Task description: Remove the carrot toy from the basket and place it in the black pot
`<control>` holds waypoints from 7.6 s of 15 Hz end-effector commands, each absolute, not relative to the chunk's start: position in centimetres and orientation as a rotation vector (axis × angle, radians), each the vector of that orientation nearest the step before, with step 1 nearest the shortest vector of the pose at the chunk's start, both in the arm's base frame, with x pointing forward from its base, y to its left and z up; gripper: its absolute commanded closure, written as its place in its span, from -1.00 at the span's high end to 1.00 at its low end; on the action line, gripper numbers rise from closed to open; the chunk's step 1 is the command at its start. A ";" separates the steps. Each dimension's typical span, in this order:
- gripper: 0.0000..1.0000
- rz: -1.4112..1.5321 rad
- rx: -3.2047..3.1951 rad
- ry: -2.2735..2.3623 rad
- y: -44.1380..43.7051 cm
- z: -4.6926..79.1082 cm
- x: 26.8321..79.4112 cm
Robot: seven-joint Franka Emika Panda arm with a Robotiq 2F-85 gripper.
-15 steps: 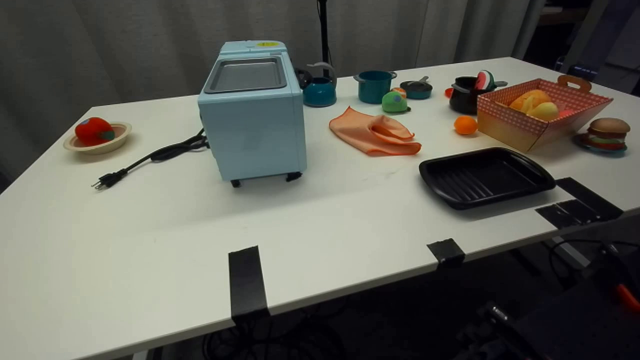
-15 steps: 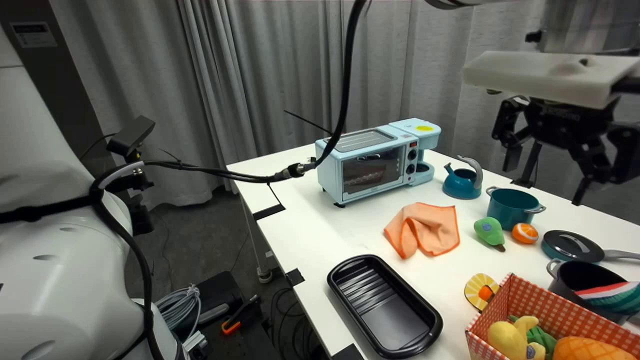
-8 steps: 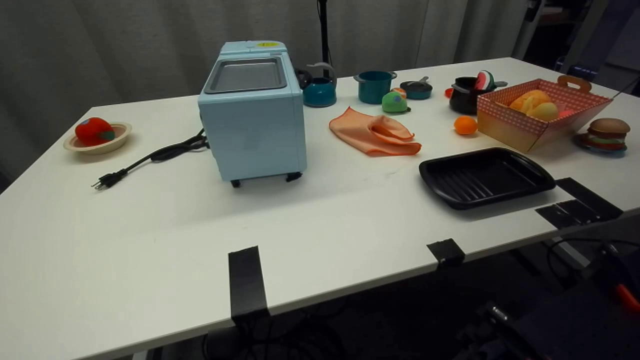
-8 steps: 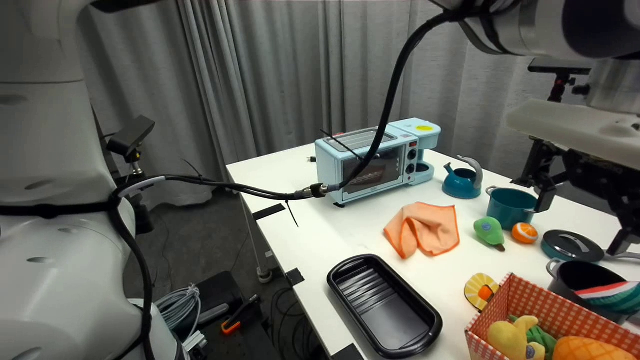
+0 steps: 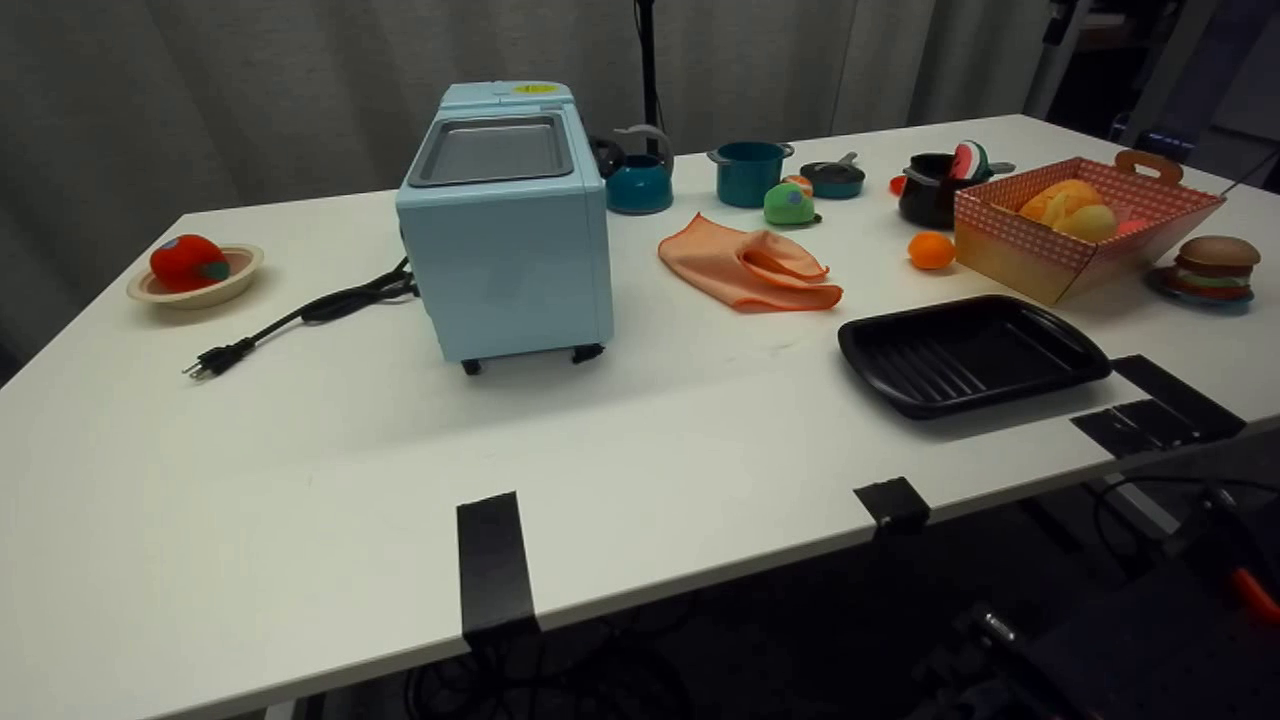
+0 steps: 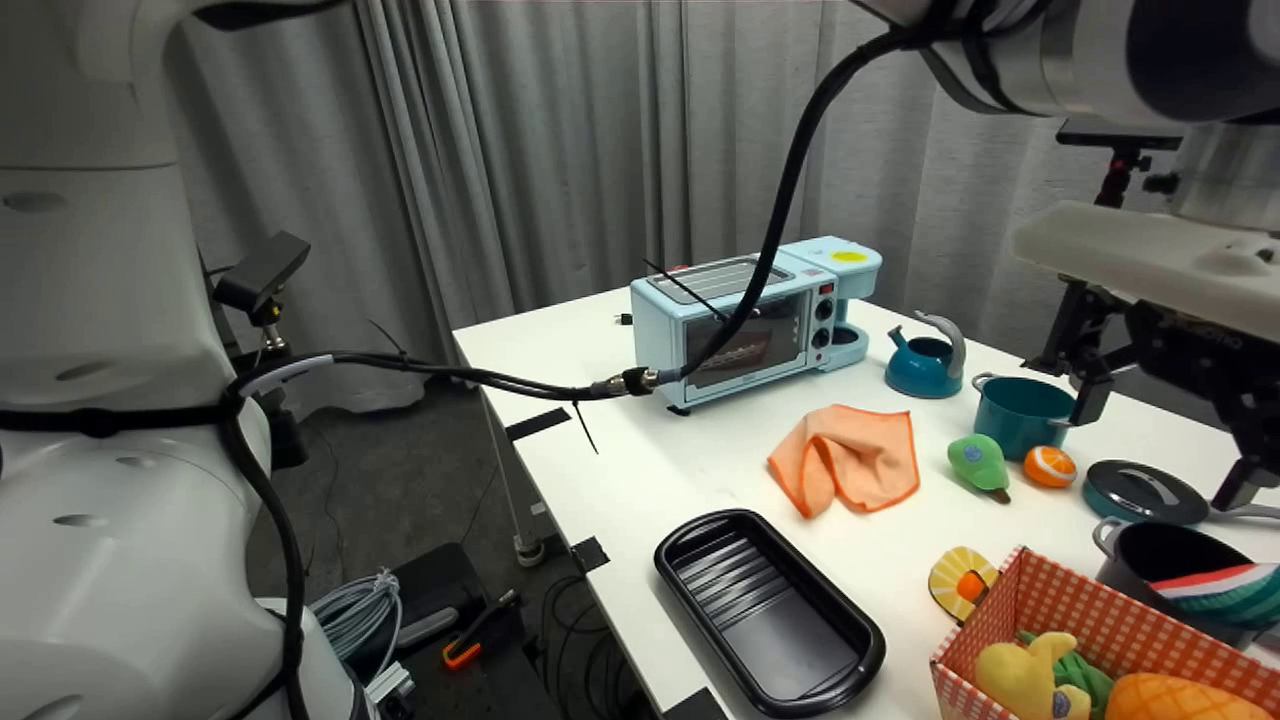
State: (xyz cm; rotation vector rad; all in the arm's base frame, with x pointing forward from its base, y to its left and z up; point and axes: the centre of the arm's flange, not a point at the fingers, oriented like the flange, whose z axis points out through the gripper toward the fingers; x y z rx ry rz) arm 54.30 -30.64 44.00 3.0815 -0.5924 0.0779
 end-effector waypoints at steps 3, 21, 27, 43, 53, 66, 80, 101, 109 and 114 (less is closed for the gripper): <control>1.00 -0.005 3.035 -0.726 -33.5 40.6 57.2; 0.63 -0.386 2.914 -1.023 -43.3 24.6 60.8; -0.33 -0.359 2.974 -1.011 -42.9 24.8 61.1; -0.93 -0.017 3.104 -0.953 -37.5 40.8 58.7; -0.93 0.487 3.057 -1.060 -37.1 44.9 64.6; -0.93 0.313 3.036 -1.157 -37.8 34.9 69.4; 1.00 0.275 3.121 -1.049 -36.2 34.1 65.0; 1.00 0.317 3.010 -0.871 -33.0 33.6 52.9; 1.00 0.320 3.007 -0.872 -33.2 33.6 53.1; 1.00 0.320 3.007 -0.872 -33.2 33.6 53.1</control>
